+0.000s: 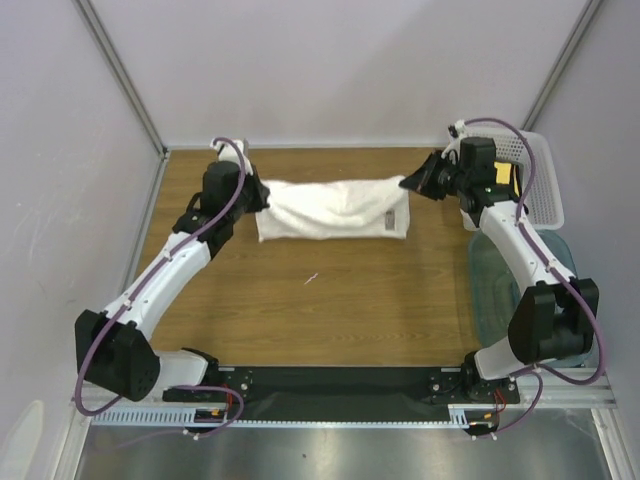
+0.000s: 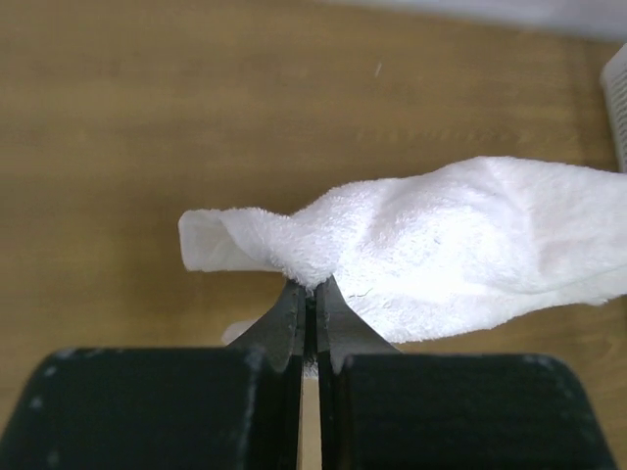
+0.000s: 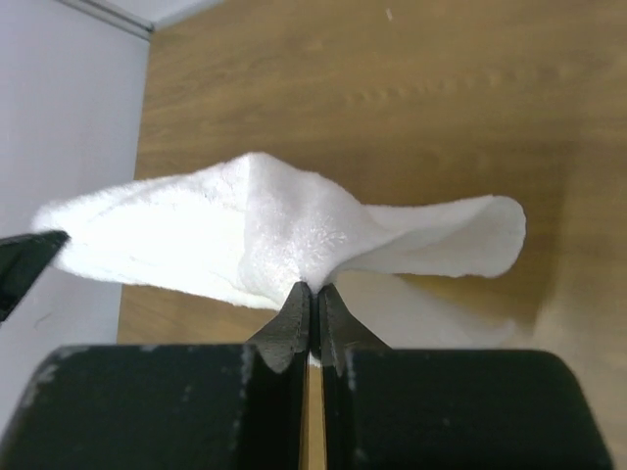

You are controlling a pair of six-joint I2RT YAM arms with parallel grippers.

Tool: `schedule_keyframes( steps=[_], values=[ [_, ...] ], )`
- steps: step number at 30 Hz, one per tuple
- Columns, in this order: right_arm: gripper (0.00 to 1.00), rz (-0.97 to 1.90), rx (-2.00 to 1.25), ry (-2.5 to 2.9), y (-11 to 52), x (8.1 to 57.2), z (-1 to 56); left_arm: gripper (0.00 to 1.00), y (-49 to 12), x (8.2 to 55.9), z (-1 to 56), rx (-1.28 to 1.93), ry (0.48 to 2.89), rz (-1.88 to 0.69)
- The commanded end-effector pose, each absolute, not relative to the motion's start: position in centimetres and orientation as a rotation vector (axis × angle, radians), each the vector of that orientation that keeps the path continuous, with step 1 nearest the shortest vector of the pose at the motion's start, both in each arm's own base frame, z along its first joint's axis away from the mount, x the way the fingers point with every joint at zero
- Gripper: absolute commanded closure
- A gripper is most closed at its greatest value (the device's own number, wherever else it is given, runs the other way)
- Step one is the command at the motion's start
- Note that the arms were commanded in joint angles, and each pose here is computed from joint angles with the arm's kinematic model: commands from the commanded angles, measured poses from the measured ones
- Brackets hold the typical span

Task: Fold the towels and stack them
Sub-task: Fold the towel

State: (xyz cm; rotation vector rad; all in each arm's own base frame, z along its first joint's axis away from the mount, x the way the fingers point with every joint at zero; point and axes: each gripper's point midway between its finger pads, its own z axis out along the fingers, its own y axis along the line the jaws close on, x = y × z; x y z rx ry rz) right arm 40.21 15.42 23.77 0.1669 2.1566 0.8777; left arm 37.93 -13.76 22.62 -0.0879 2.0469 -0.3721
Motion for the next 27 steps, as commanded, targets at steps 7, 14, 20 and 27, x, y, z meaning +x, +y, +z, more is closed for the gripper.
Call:
schedule_keyframes(
  steps=[7, 14, 20, 27],
  values=[
    [1.0, 0.769, -0.146, 1.844, 15.0, 42.5, 27.6, 1.0, -13.0, 40.1, 27.4, 0.006, 1.673, -0.338],
    [1.0, 0.895, 0.006, 2.145, 14.9, 34.0, 14.7, 1.0, -14.1, 32.2, 14.4, -0.069, 1.943, -0.488],
    [1.0, 0.929, 0.151, 2.327, 14.1, 25.3, 11.1, 0.99, -16.6, 24.0, 13.4, -0.084, 2.014, -0.662],
    [0.57, 0.905, 0.314, 2.512, 13.2, 20.1, 9.5, 0.46, -13.7, 19.4, 11.8, -0.283, 2.227, -0.566]
  ],
)
